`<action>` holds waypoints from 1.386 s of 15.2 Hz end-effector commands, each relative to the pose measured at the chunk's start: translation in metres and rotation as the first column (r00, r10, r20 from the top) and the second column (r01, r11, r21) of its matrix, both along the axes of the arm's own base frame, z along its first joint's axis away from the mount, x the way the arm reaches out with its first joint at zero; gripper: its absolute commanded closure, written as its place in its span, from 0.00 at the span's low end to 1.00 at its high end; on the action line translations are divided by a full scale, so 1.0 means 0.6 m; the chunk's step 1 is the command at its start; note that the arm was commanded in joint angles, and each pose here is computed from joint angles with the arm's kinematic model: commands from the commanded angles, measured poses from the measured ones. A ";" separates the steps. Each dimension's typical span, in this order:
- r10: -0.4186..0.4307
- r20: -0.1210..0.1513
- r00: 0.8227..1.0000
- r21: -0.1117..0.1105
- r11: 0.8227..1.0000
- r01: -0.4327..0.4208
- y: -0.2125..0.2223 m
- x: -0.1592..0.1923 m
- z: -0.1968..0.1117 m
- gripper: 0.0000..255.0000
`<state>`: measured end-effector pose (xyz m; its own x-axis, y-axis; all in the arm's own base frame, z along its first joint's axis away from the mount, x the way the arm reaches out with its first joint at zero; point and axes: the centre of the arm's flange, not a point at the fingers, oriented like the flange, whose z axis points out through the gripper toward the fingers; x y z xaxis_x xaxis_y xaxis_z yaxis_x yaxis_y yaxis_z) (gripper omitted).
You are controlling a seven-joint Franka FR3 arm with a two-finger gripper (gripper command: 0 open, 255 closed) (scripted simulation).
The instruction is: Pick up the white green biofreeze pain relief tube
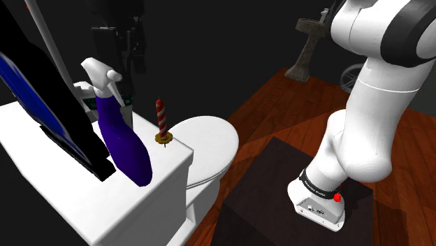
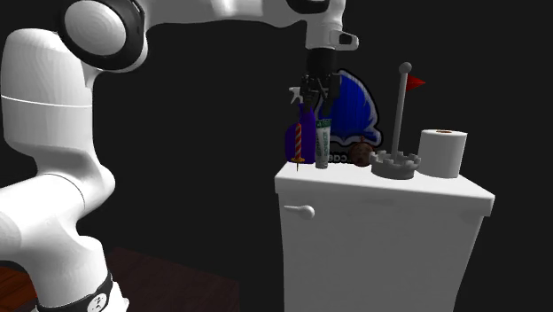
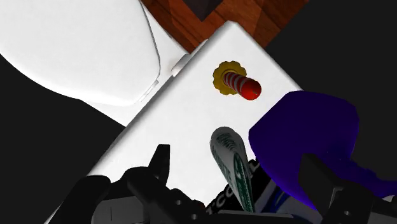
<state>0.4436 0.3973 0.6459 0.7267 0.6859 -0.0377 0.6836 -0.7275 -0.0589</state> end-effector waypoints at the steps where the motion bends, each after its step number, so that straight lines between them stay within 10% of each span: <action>1: 0.025 -0.007 1.000 -0.001 1.000 -0.025 0.028 0.000 -0.007 0.00; 10: 0.025 -0.007 1.000 -0.001 1.000 -0.025 0.028 0.000 -0.074 0.00; 11: 0.025 -0.007 1.000 -0.001 1.000 -0.025 0.029 0.000 -0.073 1.00; 21: 0.025 -0.007 1.000 -0.001 1.000 -0.025 0.028 0.000 -0.065 1.00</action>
